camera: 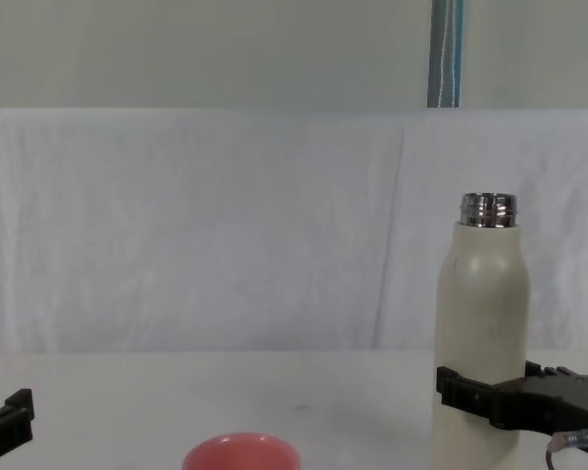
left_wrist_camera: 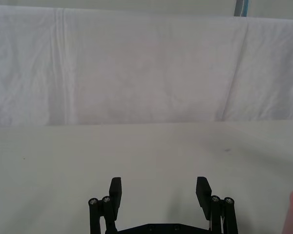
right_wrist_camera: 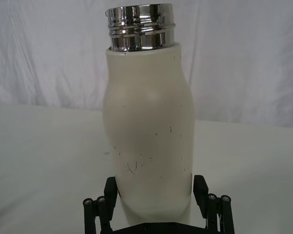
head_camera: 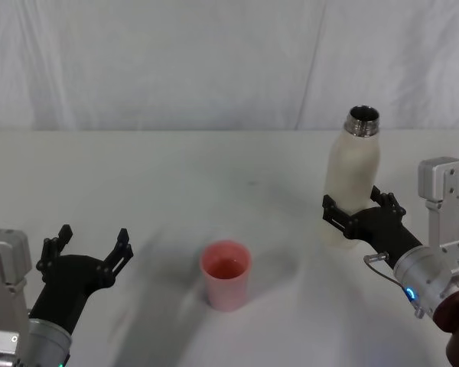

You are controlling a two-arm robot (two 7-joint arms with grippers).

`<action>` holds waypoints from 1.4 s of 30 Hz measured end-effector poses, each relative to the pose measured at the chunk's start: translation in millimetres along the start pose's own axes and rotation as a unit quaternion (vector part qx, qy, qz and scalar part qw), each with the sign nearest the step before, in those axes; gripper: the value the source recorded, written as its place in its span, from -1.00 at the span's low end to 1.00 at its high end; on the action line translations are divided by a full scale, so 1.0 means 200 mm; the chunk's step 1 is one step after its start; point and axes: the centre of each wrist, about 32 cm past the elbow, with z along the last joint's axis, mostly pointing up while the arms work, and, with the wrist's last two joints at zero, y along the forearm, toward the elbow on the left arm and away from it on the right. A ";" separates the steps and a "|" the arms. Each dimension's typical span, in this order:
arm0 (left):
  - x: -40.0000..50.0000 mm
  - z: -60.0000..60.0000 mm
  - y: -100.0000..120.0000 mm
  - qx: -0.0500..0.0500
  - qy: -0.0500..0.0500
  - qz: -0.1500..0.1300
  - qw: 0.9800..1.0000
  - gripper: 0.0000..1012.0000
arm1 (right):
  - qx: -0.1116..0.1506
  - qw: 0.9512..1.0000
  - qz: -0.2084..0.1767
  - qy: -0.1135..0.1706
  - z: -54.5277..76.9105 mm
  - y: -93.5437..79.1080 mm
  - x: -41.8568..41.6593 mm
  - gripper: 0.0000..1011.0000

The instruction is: Grasp the thermos with one hand and pour water into the cup lid.

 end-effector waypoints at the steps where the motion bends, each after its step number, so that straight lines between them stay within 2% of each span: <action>1: 0.000 0.00 0.00 0.000 0.000 0.000 1.000 0.98 | 0.000 1.000 0.000 0.000 0.00 0.00 0.000 0.98; 20: 0.000 0.00 0.00 0.000 0.000 0.000 1.000 0.98 | 0.002 1.000 -0.002 0.004 -0.01 0.06 -0.013 0.98; 32: 0.000 0.00 0.00 0.000 0.000 0.000 1.000 0.98 | 0.002 1.000 -0.002 0.003 -0.01 0.06 -0.013 0.98; 36: 0.000 0.00 0.00 0.000 0.000 0.000 1.000 0.98 | 0.002 1.000 -0.003 0.003 -0.01 0.06 -0.012 0.90; 42: 0.000 0.00 0.00 0.000 0.000 0.000 1.000 0.98 | 0.002 1.000 -0.003 0.003 -0.01 0.06 -0.012 0.89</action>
